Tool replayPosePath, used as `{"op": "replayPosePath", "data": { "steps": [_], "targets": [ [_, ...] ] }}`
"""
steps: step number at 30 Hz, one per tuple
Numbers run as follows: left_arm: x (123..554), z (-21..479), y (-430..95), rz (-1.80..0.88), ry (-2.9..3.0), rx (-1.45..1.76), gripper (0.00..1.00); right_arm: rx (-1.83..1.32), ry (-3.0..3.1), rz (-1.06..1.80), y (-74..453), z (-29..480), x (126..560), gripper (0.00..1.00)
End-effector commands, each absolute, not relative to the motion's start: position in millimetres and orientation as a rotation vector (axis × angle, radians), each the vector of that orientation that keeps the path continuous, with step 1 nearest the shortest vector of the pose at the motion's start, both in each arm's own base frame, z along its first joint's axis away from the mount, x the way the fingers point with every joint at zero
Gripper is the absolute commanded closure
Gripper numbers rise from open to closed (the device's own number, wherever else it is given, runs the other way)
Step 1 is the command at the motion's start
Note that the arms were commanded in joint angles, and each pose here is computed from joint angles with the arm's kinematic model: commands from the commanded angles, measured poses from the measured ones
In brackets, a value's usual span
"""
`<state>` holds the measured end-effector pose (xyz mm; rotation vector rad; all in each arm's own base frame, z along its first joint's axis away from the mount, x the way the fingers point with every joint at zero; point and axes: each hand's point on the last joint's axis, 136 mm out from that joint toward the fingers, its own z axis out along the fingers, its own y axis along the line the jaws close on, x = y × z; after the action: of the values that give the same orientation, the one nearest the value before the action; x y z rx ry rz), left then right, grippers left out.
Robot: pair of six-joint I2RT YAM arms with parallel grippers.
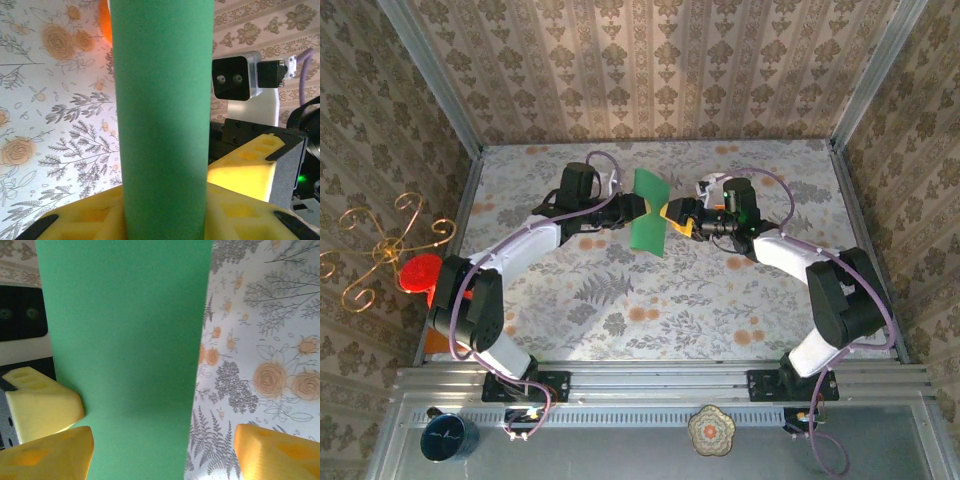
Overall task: Fold a paper plane with a square sheet of paper (pick it up from the middle)
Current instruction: First fold in half a square sheet of paper at the center of the table.
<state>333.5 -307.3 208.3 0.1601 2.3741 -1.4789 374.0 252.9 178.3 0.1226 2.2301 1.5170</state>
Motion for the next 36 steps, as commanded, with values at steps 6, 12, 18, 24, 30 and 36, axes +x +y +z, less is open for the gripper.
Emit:
{"op": "replayPosePath", "data": {
  "steps": [6, 12, 18, 24, 30, 36],
  "targets": [
    [327.3, 210.0, -308.4, -1.543, 2.373, 0.164, 0.64, 0.035, 2.161, 1.646, 266.6, 201.7, 371.7, 0.28],
    [331.9, 200.8, -302.1, -1.516, 2.396, 0.125, 0.65, 0.036, 2.165, 1.650, 266.9, 201.3, 370.0, 0.35],
    [333.6, 185.4, -297.3, -1.463, 2.442, 0.092, 0.66, 0.047, 2.168, 1.642, 265.1, 200.0, 369.4, 0.43],
    [334.4, 177.2, -295.9, -1.445, 2.461, 0.078, 0.66, 0.070, 2.182, 1.632, 263.2, 193.3, 369.4, 0.53],
    [333.8, 170.7, -297.1, -1.460, 2.473, 0.062, 0.66, 0.095, 2.206, 1.627, 265.1, 183.6, 369.3, 0.68],
    [330.5, 158.8, -295.6, -1.467, 2.500, 0.024, 0.62, 0.159, 2.263, 1.588, 262.7, 166.3, 373.0, 0.85]
  ]
}}
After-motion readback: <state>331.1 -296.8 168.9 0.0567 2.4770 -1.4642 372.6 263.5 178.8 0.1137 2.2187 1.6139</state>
